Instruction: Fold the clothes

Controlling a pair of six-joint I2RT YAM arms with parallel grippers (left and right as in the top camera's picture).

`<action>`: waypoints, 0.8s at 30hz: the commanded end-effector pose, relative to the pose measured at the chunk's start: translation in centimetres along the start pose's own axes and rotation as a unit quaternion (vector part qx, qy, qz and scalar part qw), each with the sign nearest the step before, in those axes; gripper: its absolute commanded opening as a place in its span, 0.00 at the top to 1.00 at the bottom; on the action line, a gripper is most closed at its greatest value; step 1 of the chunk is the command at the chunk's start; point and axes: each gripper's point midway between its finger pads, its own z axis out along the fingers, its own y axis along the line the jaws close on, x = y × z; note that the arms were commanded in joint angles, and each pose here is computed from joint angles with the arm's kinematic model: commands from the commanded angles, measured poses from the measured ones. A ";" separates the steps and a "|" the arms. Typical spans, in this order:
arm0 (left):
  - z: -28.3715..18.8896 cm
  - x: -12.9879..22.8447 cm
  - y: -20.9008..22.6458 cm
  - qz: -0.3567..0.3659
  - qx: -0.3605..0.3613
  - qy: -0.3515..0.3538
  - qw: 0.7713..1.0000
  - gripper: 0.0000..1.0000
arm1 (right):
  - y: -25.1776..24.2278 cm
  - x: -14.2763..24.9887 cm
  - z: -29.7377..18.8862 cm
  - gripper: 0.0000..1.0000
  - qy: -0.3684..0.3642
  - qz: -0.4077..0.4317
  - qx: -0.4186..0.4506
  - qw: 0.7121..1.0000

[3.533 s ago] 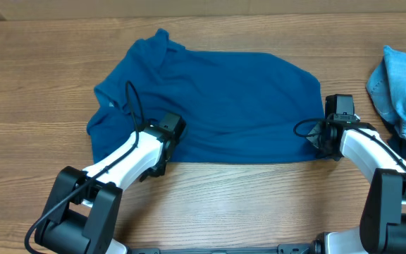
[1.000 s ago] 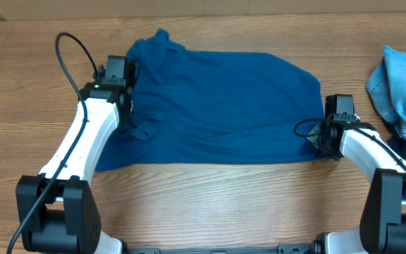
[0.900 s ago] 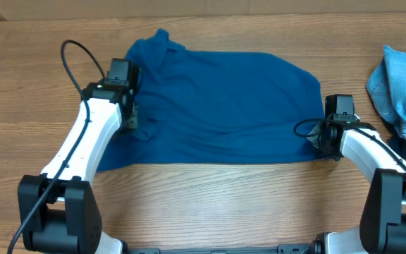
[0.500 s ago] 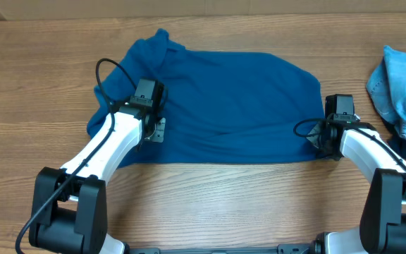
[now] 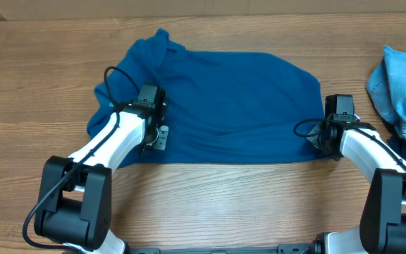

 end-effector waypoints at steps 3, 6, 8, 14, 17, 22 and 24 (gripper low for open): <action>0.6 -0.6 1.0 0.026 -0.031 -0.011 0.999 0.96 | -1.7 1.8 1.2 0.74 0.029 0.000 0.031 0.999; 1.0 -2.8 2.2 0.016 -0.061 -0.053 0.997 0.96 | -1.8 1.9 1.1 0.74 0.031 0.000 0.032 0.999; 1.1 -4.3 3.0 0.007 -0.081 -0.080 0.993 0.96 | -1.9 2.0 1.1 0.74 0.033 -0.001 0.033 0.999; -1.1 -8.1 6.4 -0.021 -0.179 -0.153 0.972 0.93 | -1.9 2.1 1.1 0.74 0.035 -0.001 0.034 0.999; -3.6 -10.7 7.2 -0.030 -0.198 -0.188 0.961 0.91 | -1.9 2.1 1.1 0.74 0.035 -0.001 0.034 0.999; -8.3 -15.2 7.5 -0.051 -0.187 -0.250 0.949 0.88 | -1.6 2.3 1.1 0.74 0.041 -0.001 0.025 0.999; -9.8 -16.0 7.0 -0.047 -0.168 -0.251 0.952 0.88 | -1.6 2.3 1.1 0.74 0.041 -0.001 0.025 0.999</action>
